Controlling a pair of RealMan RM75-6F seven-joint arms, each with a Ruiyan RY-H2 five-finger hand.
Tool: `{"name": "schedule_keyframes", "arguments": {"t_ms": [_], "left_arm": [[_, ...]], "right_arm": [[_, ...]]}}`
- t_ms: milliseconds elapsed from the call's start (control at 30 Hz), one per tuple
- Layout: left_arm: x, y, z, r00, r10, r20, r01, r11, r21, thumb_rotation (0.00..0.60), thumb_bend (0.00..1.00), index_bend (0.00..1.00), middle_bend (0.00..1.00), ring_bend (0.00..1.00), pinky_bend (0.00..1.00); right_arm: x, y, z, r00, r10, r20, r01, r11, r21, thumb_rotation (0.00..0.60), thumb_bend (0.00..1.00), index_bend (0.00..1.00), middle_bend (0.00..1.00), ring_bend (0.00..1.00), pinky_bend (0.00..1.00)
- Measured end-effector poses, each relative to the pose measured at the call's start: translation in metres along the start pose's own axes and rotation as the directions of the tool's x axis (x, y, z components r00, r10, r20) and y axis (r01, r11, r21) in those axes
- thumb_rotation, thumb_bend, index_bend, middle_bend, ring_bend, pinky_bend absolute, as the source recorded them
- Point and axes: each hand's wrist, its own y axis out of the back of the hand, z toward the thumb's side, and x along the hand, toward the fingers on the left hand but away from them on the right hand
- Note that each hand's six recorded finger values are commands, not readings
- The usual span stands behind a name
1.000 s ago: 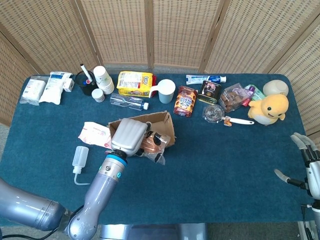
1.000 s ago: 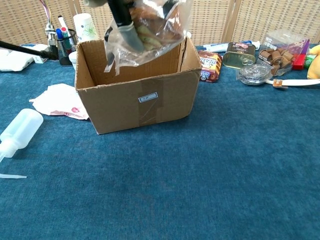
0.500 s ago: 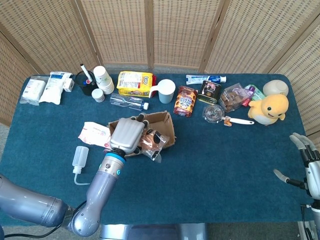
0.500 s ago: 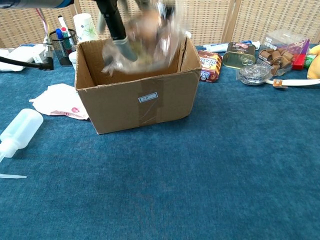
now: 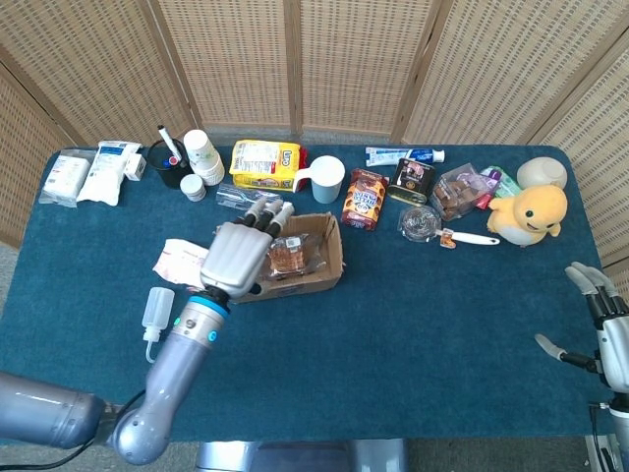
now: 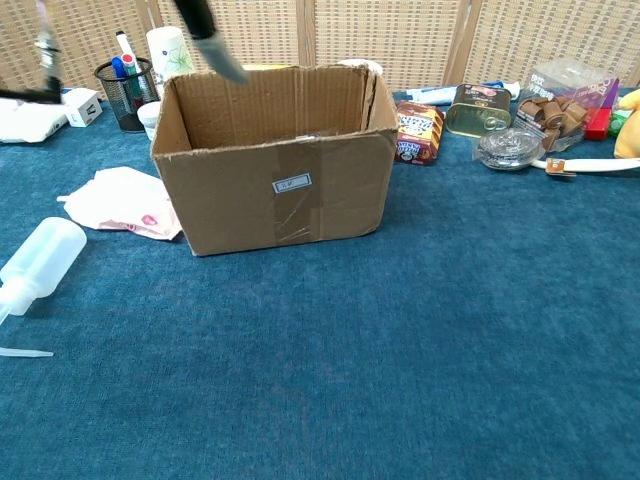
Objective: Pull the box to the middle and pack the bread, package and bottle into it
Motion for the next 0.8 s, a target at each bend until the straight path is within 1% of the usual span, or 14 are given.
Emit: {"name": "schedule_keyframes", "arguments": {"t_ms": [67,167,233,333,433,567,700,800], "left_arm": [[-0.004,0.000,-0.015,1.000,0.007,-0.014,-0.007,1.000,0.004,0.600,0.06,0.02,0.00,0.00,0.38],[-0.011,-0.004,-0.038,1.000,0.001,-0.029,0.000,1.000,0.021,0.600,0.06,0.02,0.00,0.00,0.38],[-0.015,-0.006,-0.048,1.000,0.002,-0.024,-0.001,0.999,0.035,0.600,0.06,0.02,0.00,0.00,0.38],[-0.023,-0.013,-0.070,1.000,-0.016,-0.021,0.017,0.998,0.053,0.600,0.06,0.02,0.00,0.00,0.37],[-0.032,-0.024,-0.098,0.997,-0.059,-0.042,0.061,0.996,0.059,0.600,0.06,0.02,0.00,0.00,0.36],[-0.043,-0.042,-0.138,0.986,-0.137,-0.093,0.143,0.988,0.054,0.600,0.06,0.02,0.00,0.00,0.32],[-0.048,-0.059,-0.158,0.970,-0.213,-0.115,0.220,0.974,0.049,0.600,0.06,0.01,0.00,0.00,0.28],[-0.047,-0.071,-0.174,0.957,-0.254,-0.137,0.264,0.963,0.058,0.600,0.06,0.01,0.00,0.00,0.27]], "right_arm": [[0.000,-0.001,0.001,1.000,0.003,-0.003,-0.003,1.000,0.001,0.600,0.00,0.12,0.13,0.10,0.29],[0.000,-0.003,0.002,1.000,0.007,-0.005,-0.007,1.000,0.004,0.600,0.00,0.12,0.13,0.10,0.29],[0.001,-0.004,0.003,1.000,0.012,-0.006,-0.012,1.000,0.006,0.600,0.00,0.12,0.13,0.10,0.29],[0.001,-0.005,0.003,1.000,0.014,-0.007,-0.014,1.000,0.008,0.600,0.00,0.12,0.13,0.10,0.29],[0.001,-0.006,0.004,1.000,0.016,-0.009,-0.016,1.000,0.009,0.600,0.00,0.12,0.13,0.10,0.29],[0.001,-0.009,0.006,1.000,0.023,-0.016,-0.023,1.000,0.011,0.600,0.00,0.12,0.13,0.10,0.29],[0.002,-0.012,0.009,0.999,0.030,-0.025,-0.029,0.999,0.013,0.600,0.00,0.12,0.13,0.10,0.29],[0.003,-0.013,0.011,0.999,0.033,-0.028,-0.032,0.999,0.013,0.600,0.00,0.12,0.13,0.10,0.29]]}}
